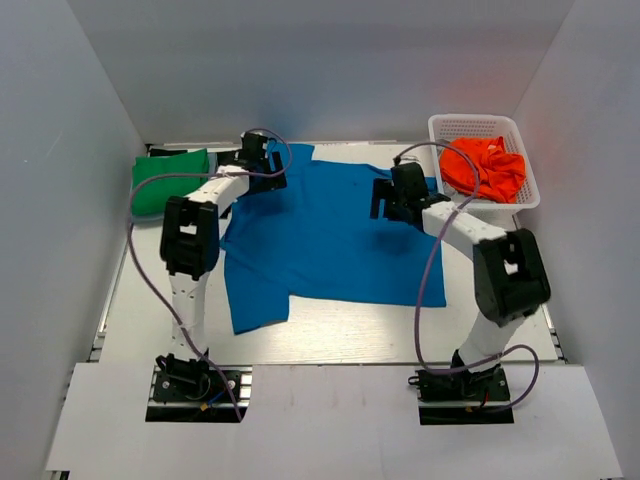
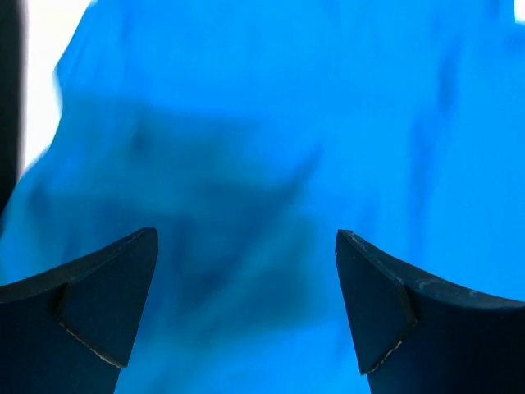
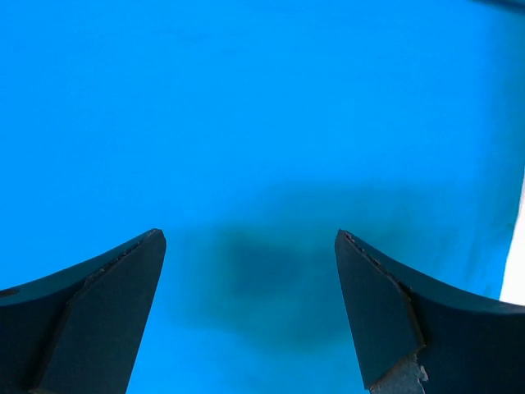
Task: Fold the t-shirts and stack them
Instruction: Flatten out the tshirt
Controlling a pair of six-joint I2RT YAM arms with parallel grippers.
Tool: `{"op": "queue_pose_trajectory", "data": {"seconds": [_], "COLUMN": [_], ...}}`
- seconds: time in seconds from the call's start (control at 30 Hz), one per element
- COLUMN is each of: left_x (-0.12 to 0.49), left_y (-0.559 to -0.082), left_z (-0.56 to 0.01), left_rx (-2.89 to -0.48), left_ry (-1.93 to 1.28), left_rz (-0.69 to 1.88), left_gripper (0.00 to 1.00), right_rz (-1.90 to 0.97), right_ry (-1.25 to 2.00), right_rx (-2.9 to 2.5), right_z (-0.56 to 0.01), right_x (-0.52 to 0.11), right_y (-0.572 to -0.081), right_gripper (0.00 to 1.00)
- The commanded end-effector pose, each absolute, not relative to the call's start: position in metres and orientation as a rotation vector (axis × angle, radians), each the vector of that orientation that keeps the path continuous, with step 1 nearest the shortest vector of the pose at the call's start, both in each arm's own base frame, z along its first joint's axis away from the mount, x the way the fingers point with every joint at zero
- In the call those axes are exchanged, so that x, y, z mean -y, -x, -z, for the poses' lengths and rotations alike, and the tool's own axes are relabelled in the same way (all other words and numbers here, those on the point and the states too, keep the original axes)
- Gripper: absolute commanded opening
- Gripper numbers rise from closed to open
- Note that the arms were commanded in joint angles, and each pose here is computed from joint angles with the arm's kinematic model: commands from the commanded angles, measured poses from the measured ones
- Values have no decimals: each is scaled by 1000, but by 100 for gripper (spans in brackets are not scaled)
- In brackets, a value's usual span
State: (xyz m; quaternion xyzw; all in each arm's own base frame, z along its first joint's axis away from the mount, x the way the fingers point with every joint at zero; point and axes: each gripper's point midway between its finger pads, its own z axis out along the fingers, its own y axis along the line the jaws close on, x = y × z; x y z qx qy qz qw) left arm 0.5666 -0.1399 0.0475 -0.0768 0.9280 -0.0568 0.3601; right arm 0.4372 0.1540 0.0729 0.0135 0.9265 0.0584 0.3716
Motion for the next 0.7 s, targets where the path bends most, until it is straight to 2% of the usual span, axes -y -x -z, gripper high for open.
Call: {"op": "queue_pose_trajectory", "data": {"seconds": [0.0,0.07,0.1,0.13,0.17,0.2,0.23,0.27,0.33,0.37,0.4,0.47,0.53,0.67], "left_x": [131,113,102,87,76,63,51,42,32,30,19,12,2,1], "left_y": [-534,-494,-464,-448,-425,-392,-373,-336,-305,-293,-271,-255,-242,-245], "left_z": [-146,-162,-139,-140,-158,-133,-129,-119,-111,-108,-103,-98,-96,-89], "left_rx": [-2272,-2257,-2317,-2305,-2266,-2316,-2303,-2298,-2269,-2249,-2233,-2216,-2200,-2202], "left_ry": [257,363,405,465,564,633,700,804,898,962,995,1057,1115,1124], "left_rz": [182,151,107,41,35,-37,-85,-82,-89,-70,-111,-130,-184,-187], "left_gripper": [99,99,99,99,99,99,99,99,99,99,99,99,99,99], "right_rz": [-300,-388,-442,-491,-505,-534,-565,-587,-643,-639,-673,-689,-699,-675], "right_ry": [296,435,542,647,694,750,854,892,1028,1084,1127,1222,1266,1387], "right_rx": [-2193,-2137,-2132,-2099,-2092,-2077,-2053,-2029,-1976,-2001,-1945,-1941,-1887,-1861], "right_z": [-131,-149,-142,-146,-143,-143,-141,-147,-146,-127,-140,-115,-123,-90], "right_x": [-208,-239,-263,-285,-295,-307,-335,-350,-391,-401,-424,-449,-475,-510], "right_y": [-408,-381,-357,-336,-326,-315,-289,-283,-247,-238,-224,-201,-183,-147], "right_gripper": [90,90,90,90,90,90,90,90,90,90,90,90,90,88]}}
